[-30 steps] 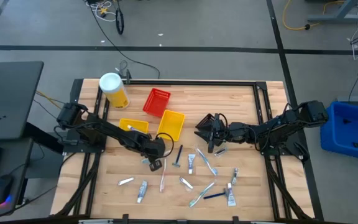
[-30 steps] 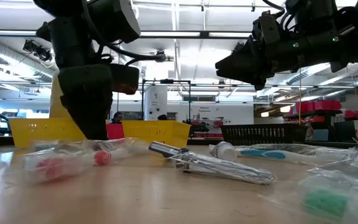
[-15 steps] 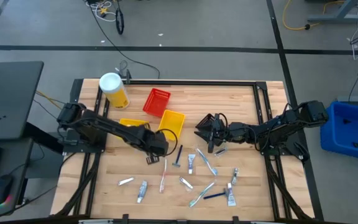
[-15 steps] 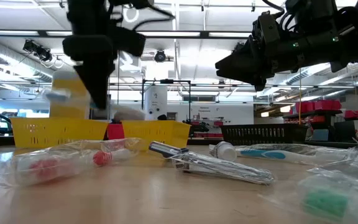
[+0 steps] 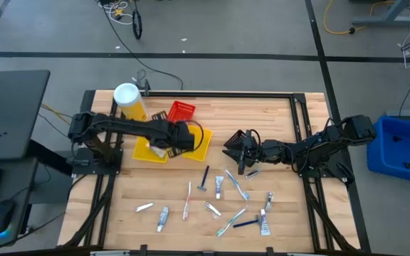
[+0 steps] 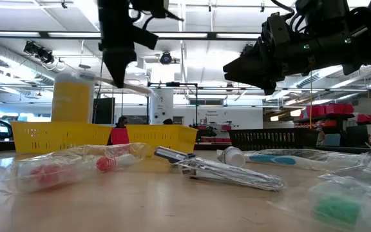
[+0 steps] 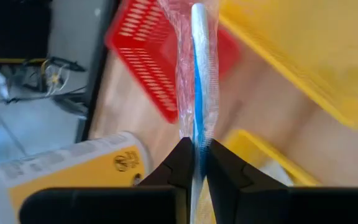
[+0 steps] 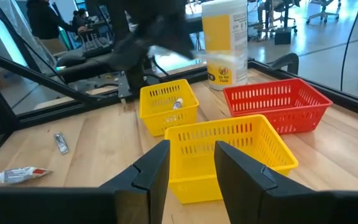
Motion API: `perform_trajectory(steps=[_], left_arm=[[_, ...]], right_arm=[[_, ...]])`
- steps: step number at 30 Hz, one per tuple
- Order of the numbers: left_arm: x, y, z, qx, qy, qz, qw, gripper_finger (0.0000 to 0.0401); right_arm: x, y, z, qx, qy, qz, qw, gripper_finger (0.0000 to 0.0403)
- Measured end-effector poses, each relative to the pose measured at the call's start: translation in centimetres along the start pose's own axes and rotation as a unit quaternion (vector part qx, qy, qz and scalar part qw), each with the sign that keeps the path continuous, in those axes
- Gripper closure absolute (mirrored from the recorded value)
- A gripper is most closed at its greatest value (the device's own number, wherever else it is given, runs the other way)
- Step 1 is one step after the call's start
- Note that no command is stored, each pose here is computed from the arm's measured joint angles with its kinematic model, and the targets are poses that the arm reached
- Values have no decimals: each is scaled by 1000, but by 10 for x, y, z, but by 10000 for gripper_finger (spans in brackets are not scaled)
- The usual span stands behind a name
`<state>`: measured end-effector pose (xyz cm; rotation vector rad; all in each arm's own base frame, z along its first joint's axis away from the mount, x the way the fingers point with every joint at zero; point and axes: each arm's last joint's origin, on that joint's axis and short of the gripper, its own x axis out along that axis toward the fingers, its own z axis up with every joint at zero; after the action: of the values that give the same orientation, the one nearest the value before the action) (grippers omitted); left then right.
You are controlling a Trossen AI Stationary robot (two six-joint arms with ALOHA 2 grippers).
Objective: Pick & Place Travel size toiletries
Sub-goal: Put the blue toothbrush into the red bin
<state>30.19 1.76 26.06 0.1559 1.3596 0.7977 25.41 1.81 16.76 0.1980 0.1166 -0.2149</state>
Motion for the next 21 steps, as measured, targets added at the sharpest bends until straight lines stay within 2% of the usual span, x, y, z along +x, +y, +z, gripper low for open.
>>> perform_trajectory(steps=[6, 13, 16, 21], left_arm=[[27, 35, 23, -115, -32, 53, 991, 364], [67, 53, 46, -233, -116, 21, 965, 367], [82, 53, 44, -253, -120, 3, 960, 364], [104, 46, 31, -261, -121, 27, 957, 365]], right_arm=[[0, 0, 0, -5, 0, 0, 1000, 268], [0, 0, 0, -6, 0, 0, 1000, 271], [0, 0, 0, -6, 0, 0, 1000, 272], [0, 0, 0, -17, 0, 0, 1000, 270]])
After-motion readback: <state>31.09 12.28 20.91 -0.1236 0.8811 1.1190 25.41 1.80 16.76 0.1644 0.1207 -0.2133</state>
